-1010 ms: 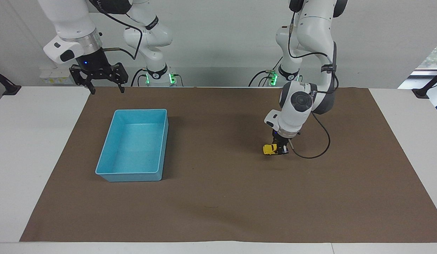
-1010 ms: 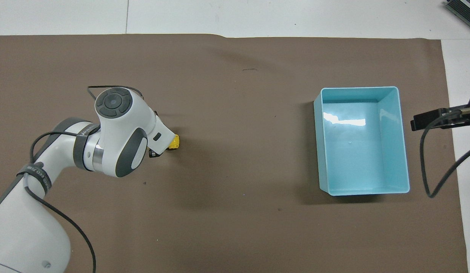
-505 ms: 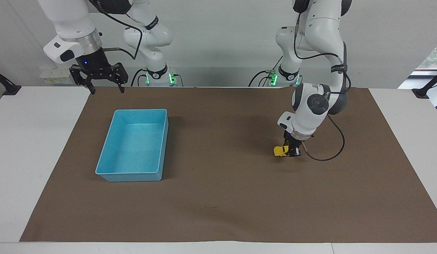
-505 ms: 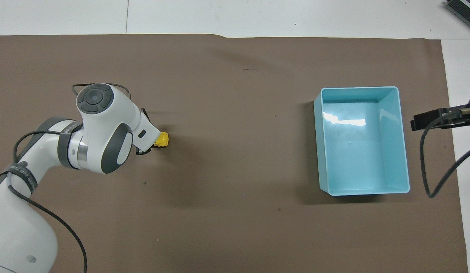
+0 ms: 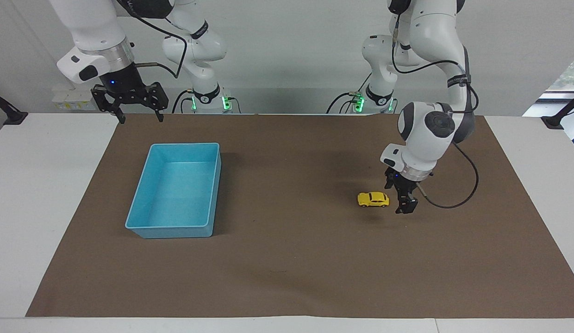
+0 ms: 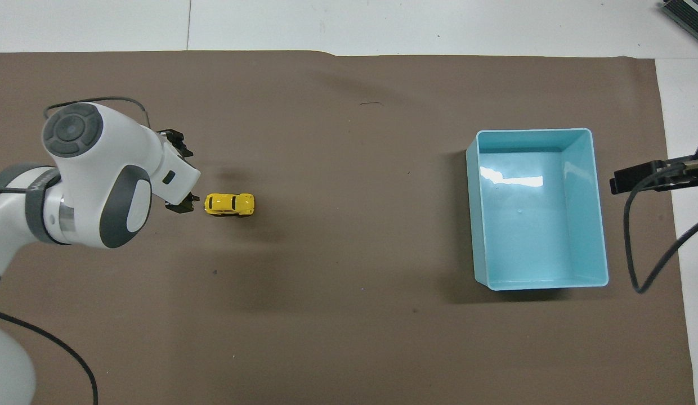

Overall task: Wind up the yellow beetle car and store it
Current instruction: 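Release the car and withdraw the left gripper to rest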

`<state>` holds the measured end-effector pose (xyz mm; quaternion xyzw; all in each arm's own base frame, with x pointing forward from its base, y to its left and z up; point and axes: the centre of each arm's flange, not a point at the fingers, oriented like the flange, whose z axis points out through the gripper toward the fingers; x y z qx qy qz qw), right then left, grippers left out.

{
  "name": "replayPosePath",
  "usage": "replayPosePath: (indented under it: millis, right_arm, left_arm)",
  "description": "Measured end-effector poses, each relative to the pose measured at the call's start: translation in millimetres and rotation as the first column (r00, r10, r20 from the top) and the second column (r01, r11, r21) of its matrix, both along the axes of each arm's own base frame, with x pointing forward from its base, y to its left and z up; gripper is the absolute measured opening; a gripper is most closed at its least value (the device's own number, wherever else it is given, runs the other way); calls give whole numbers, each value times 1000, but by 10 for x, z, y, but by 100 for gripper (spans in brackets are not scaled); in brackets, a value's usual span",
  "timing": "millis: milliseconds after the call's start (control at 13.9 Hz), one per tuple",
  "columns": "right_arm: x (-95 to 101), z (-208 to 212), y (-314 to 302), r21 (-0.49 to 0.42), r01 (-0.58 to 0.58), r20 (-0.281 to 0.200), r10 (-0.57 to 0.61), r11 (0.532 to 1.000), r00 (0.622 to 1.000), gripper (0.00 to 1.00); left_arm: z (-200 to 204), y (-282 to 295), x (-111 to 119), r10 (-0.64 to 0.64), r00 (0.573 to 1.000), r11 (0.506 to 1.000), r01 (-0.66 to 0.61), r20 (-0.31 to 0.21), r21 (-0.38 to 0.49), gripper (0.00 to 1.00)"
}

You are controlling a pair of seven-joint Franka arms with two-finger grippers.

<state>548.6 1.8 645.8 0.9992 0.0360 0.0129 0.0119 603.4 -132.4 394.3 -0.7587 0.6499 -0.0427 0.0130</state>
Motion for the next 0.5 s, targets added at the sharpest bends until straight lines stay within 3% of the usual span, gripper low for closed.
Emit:
replayPosePath:
  millis: [144,289,505]
  right_arm:
    - [0,0,0,0,0,0,0,1000,1000,100]
    - [0,0,0,0,0,0,0,1000,1000,100]
    - [0,0,0,0,0,0,0,1000,1000,100]
  left_arm:
    - [285,123,-8,145,989,989,-144,22,-21,100]
    - [483,204,-21,332,943,943,-329,35,-53,100]
    - [812,371,-54,612,791,788,-609,7,-88,100]
